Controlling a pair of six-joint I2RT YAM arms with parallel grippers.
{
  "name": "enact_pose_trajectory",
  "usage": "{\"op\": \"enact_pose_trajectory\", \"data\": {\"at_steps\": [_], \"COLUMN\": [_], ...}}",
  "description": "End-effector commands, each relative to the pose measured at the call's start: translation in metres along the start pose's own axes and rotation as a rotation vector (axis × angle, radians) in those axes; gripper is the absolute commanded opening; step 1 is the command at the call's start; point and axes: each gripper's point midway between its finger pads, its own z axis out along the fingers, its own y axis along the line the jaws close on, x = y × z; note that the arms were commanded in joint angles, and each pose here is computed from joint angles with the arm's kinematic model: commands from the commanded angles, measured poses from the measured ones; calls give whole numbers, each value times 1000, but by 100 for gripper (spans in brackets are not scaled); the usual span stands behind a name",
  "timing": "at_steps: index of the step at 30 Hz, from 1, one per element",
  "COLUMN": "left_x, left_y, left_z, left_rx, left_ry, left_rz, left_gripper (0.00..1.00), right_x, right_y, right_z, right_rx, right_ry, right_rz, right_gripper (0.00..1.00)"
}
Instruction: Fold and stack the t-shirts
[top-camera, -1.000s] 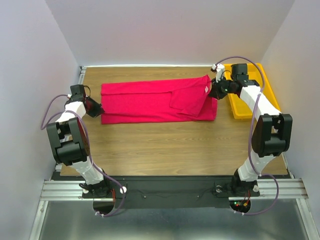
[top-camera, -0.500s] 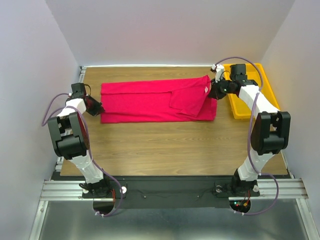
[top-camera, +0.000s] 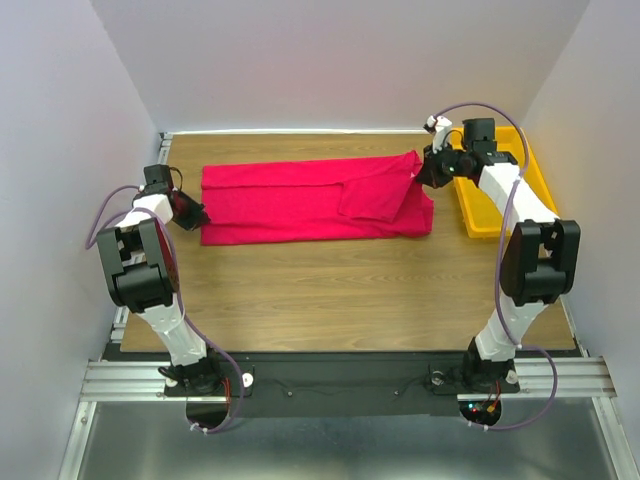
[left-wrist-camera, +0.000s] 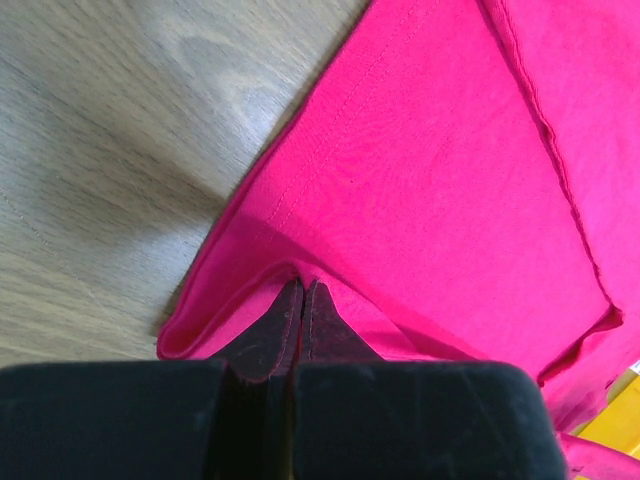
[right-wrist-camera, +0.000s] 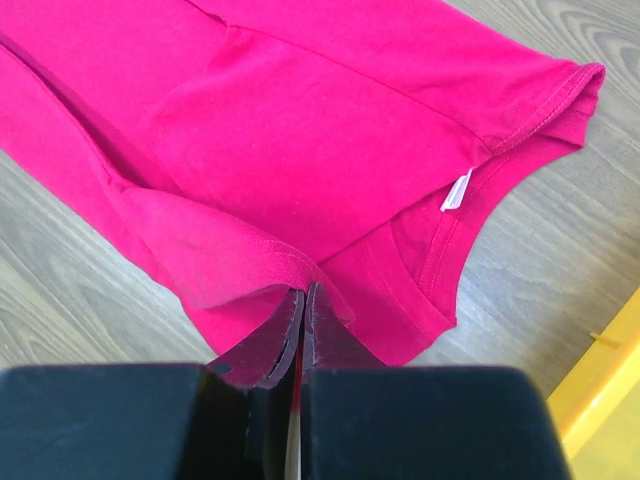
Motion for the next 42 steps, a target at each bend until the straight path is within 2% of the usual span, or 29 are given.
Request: {"op": "enact_pose_trajectory", "data": {"at_steps": [1,24,42], "left_x": [-18,-22,-31], "left_y": [-12,-14,-29], "left_z": [-3,5,-6], "left_rx": [25,22,69], "left_ry": [-44,-38,-54], "left_rz": [16,21,45], "left_gripper": [0,0,0], "right_x": [-29,-33,-43], "right_y": [-9,-25,-23], "right_z": [-1,16,13], "right_rx": [7,27,22], "right_ry": [-75,-68,-91], "right_rz": [-23,22,17], "right_gripper": [0,1,1]}}
